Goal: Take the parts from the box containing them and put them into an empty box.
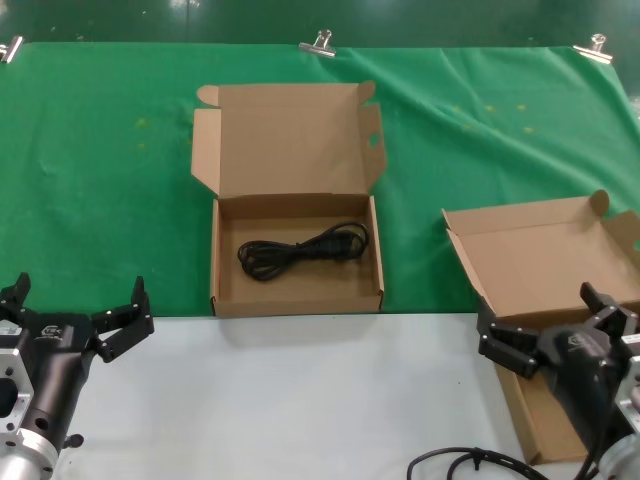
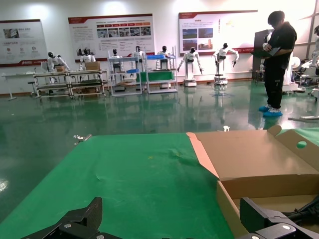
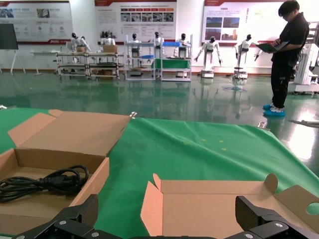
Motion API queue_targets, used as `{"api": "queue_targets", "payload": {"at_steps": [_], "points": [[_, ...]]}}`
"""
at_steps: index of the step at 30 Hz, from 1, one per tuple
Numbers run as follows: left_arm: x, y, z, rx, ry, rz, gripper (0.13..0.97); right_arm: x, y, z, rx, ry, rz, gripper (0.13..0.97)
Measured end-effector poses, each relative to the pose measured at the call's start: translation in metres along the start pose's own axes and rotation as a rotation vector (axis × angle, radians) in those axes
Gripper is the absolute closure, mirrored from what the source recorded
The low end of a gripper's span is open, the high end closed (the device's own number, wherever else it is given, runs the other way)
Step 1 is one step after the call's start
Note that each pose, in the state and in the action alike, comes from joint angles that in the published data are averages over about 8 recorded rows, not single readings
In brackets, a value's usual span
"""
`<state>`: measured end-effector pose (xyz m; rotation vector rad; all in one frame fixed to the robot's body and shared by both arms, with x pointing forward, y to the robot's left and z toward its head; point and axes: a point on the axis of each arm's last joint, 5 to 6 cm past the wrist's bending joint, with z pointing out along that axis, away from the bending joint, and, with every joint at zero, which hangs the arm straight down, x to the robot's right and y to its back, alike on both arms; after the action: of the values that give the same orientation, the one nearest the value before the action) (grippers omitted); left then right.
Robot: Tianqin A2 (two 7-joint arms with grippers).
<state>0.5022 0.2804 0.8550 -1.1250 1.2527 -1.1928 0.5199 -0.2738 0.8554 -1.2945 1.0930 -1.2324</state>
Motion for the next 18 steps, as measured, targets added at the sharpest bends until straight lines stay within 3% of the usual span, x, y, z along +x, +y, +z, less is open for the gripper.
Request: {"api": "queue_targets", "payload": {"at_steps": [18], "points": [[0.0000,0.0000,0.0000,0.000,0.000,0.000,0.132,0.0000,0.0000,0.0000,0.000,0.000,0.000,0.130]]}}
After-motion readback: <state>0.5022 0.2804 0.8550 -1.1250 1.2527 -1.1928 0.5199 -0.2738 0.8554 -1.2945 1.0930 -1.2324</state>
